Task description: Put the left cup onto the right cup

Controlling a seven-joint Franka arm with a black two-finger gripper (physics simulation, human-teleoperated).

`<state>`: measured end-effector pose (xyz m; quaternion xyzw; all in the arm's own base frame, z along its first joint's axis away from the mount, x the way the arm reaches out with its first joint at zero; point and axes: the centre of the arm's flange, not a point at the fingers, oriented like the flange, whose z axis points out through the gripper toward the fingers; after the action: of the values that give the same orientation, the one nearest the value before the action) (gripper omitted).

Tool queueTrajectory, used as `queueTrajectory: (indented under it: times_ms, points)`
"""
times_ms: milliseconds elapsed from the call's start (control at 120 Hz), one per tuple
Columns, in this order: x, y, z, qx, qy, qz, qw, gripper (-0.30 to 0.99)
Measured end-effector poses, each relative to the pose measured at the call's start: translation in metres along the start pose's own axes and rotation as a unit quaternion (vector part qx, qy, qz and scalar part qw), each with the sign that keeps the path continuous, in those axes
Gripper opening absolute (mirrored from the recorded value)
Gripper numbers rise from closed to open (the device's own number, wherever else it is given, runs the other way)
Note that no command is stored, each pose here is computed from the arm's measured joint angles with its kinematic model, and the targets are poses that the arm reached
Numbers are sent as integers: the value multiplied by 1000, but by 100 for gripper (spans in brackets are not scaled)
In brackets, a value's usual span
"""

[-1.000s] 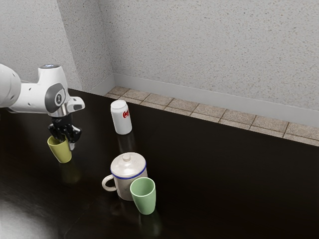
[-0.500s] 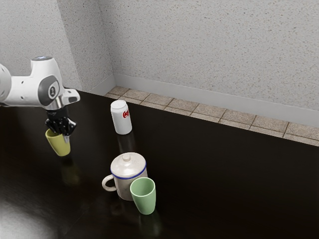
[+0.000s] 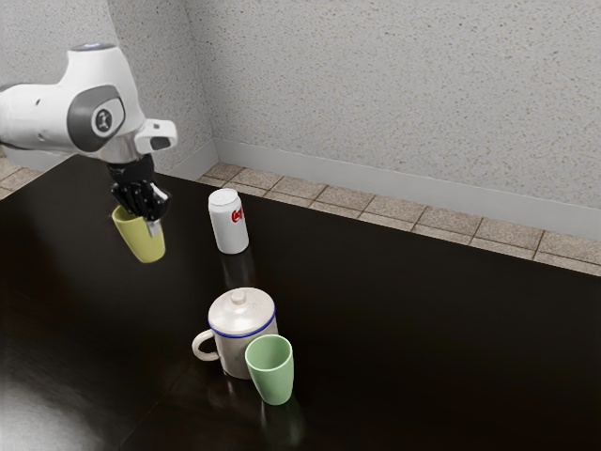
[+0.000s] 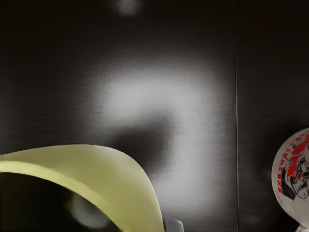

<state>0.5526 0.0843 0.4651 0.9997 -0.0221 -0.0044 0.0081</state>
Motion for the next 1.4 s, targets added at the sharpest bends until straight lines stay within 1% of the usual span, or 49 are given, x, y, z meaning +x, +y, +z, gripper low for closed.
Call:
queueTrajectory:
  times_ms: [158,325,450,550,750,867,992,1108,1258,1400]
  points:
    - [-13,64,-22,-3,5,65,998,-9]
    - [-33,90,-54,1,10,95,995,-9]
    - [-41,137,-61,8,4,140,990,-9]
    - [-45,164,-61,10,0,165,986,-9]
    - [-54,212,-35,3,-12,202,979,-9]
    - [-63,243,-20,-1,-14,228,974,-9]
    - [-69,268,-7,-3,-13,249,968,-9]
    - [-64,281,8,-5,-17,257,966,-9]
    - [-60,286,21,-7,-17,258,966,-9]
    - [-67,307,29,-5,-19,276,961,-9]
